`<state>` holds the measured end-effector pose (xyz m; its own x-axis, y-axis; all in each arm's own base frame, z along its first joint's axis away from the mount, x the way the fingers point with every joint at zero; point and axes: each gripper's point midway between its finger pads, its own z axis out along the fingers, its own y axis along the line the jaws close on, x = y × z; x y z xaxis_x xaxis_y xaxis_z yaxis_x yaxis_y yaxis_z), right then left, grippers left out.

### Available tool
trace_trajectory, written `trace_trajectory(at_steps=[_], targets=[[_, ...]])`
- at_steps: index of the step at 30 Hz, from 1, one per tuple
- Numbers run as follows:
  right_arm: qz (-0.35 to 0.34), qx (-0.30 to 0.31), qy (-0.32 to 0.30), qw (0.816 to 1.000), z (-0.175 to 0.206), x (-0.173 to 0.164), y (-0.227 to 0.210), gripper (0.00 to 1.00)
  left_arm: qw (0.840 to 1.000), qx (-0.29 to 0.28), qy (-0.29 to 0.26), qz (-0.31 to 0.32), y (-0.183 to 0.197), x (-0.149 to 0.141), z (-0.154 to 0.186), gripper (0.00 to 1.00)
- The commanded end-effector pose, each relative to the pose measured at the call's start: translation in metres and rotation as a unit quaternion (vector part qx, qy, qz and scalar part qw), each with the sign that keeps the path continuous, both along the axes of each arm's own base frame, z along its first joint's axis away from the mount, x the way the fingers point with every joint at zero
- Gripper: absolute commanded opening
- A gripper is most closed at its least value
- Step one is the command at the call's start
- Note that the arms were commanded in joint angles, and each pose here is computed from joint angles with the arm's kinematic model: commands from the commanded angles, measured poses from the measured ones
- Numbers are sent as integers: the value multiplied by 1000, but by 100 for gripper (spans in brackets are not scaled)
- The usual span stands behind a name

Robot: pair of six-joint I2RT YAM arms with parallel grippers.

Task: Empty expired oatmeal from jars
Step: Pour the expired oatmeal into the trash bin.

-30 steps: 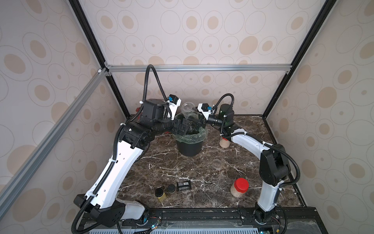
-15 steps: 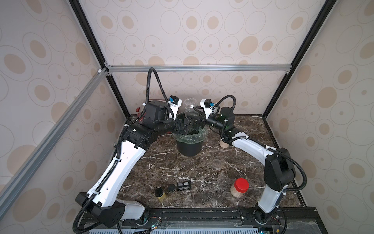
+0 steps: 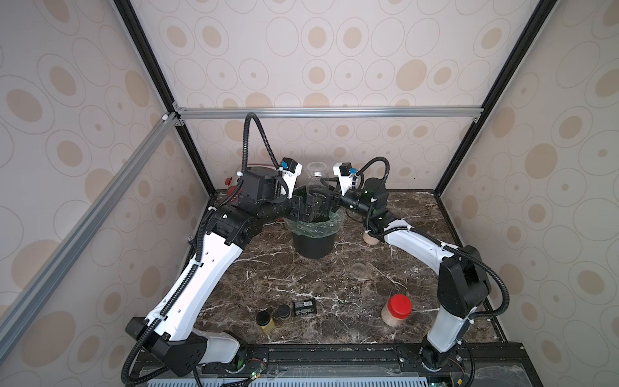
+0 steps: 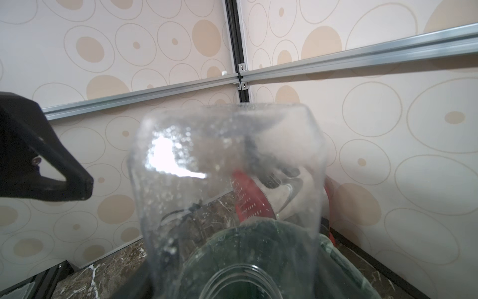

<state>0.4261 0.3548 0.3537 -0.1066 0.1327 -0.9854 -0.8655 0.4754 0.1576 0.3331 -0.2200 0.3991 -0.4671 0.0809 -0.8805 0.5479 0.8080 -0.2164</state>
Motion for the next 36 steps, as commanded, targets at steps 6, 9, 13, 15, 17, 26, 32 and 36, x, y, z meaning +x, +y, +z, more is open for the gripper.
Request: trace_trajectory(at_steps=[6,9,13,15,17,26,32,36], targets=[[-23,-27,43,998,17,3,0,6,999,-26,-21,11,1,10,17,99],[-22,-22,28,999,24,-4,-1,3,999,-29,-11,14,2,15,15,99],[-22,-44,33,998,23,-3,-2,0,999,-30,-5,14,1,21,14,99],[-23,-52,39,998,17,-5,-3,0,999,-31,-3,15,1,23,13,99],[-24,-59,44,997,13,-5,-4,0,999,-34,-2,13,0,24,14,99],[-3,-98,36,995,2,-9,2,0,999,-26,16,11,2,28,6,99],[35,-110,-3,993,4,-18,9,0,999,-29,38,6,2,31,-7,99],[61,-129,-17,990,-4,-25,13,0,998,-41,45,4,6,30,0,99]])
